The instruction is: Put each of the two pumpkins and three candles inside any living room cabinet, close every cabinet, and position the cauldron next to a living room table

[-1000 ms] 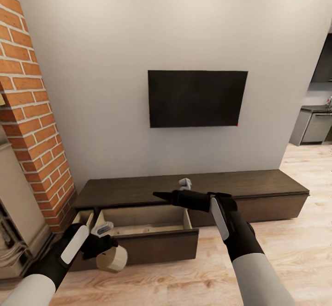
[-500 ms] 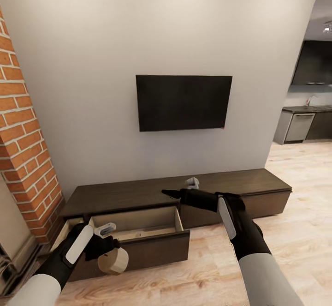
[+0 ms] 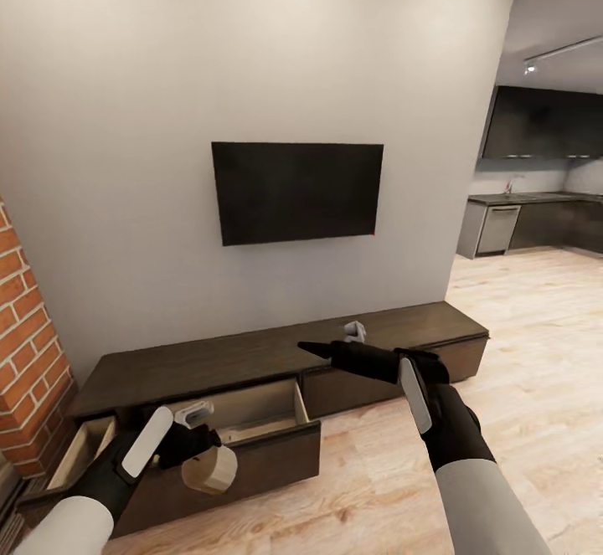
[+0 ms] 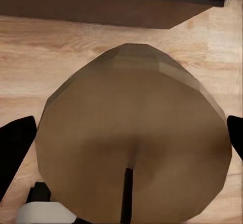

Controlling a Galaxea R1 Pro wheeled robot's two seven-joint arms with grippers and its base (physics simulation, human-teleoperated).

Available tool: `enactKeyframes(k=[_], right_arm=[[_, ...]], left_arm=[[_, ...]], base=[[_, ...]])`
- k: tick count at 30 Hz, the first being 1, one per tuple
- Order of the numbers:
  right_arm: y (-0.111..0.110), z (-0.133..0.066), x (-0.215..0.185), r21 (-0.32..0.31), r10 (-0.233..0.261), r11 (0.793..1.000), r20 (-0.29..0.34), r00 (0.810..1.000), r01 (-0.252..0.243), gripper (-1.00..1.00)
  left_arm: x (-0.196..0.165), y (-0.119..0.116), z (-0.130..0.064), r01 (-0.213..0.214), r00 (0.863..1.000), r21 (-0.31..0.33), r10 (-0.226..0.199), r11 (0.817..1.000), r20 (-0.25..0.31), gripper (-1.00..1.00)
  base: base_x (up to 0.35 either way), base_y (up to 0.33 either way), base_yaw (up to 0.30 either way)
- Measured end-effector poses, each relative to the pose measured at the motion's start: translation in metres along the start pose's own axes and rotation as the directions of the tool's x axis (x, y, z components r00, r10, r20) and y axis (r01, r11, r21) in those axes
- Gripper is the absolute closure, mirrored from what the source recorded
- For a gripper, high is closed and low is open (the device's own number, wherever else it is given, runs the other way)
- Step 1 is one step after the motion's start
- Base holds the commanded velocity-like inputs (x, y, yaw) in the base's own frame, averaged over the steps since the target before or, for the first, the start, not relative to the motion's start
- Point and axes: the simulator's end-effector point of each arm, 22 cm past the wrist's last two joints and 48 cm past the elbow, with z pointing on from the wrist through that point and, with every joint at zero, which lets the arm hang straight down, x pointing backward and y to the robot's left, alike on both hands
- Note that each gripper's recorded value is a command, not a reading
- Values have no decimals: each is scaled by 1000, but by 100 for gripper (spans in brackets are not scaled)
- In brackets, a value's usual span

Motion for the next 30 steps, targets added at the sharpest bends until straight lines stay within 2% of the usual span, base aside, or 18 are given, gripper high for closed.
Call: enactKeyframes(k=[4, 8, 20, 30], right_arm=[[1, 0, -1, 0, -3, 1000, 1, 1000, 3, -100], [2, 0, -1, -1, -5, 1000, 3, 1000, 5, -100], [5, -1, -3, 1, -14, 1000, 3, 1000, 14, -100], [7, -1, -4, 1, -18, 1000, 5, 1000, 18, -100]], left_arm=[[1, -7, -1, -34, 999, -5, 34, 999, 4, 100], [2, -7, 0, -45, 999, -11, 45, 999, 4, 100], [0, -8, -4, -48, 999, -10, 48, 999, 11, 100], [0, -8, -5, -49, 999, -11, 49, 999, 15, 100]], base=[[235, -185, -110], [318, -60, -13], [341, 45, 69], [271, -192, 83]])
